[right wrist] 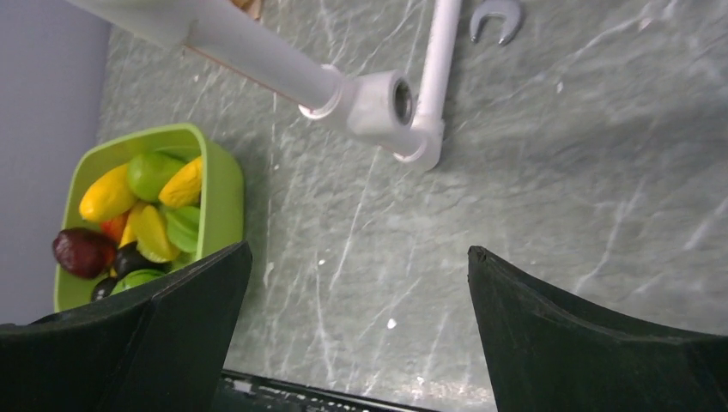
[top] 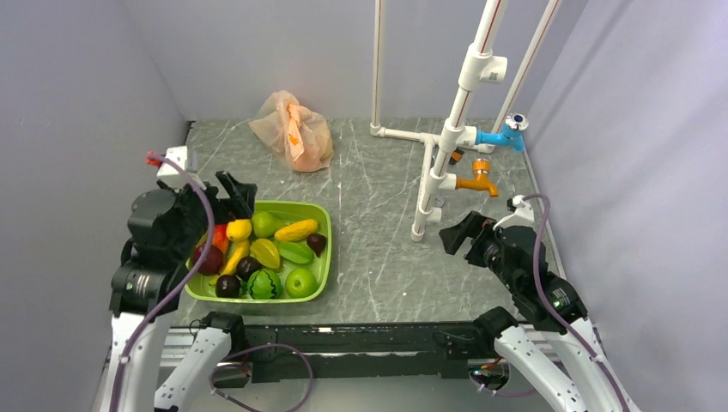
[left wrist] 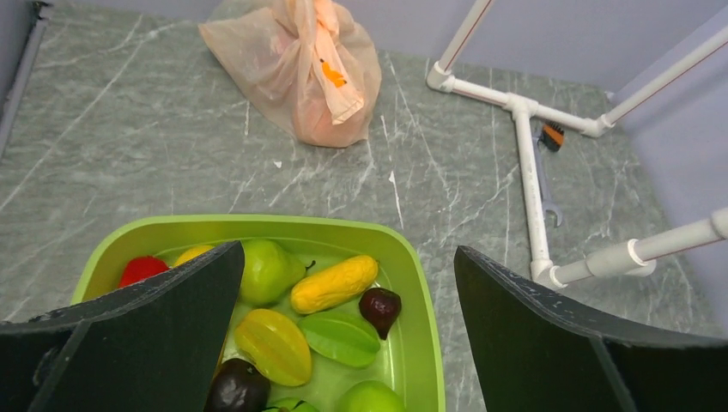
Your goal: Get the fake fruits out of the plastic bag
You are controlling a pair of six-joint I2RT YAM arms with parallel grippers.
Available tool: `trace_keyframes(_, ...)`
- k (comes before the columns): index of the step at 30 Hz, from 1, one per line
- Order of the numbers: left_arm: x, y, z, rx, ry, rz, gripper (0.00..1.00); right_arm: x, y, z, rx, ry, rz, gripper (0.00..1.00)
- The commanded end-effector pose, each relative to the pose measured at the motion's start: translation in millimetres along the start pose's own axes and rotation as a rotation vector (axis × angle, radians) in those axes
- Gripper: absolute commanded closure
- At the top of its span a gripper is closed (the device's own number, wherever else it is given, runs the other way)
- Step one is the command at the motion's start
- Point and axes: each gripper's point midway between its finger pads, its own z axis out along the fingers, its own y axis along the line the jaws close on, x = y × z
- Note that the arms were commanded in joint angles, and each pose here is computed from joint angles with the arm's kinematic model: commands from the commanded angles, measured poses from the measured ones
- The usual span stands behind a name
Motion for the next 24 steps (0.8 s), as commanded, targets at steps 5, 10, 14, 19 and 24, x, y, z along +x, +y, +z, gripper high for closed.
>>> trace_keyframes(5, -15, 8, 62, -0.041, 0.008, 0.058, 0.01, 31, 36, 11, -0.212, 0.098, 0.164, 0.00)
trace_keyframes(10, -9, 15, 103, -0.016, 0.027, 0.084, 0.00, 44, 45, 17, -0.289, 0.147, 0.064, 0.00)
trace_keyframes(14, 8, 24, 131, -0.002, 0.059, 0.127, 0.01, 59, 59, 29, -0.355, 0.245, -0.030, 0.00)
trace_keyframes(19, 32, 38, 134, 0.023, 0.074, 0.104, 0.01, 60, 94, 30, -0.458, 0.231, -0.083, 0.00)
trace_keyframes(24, 47, 52, 130, -0.026, 0.119, 0.140, 0.01, 79, 136, 20, -0.567, 0.198, -0.145, 0.00)
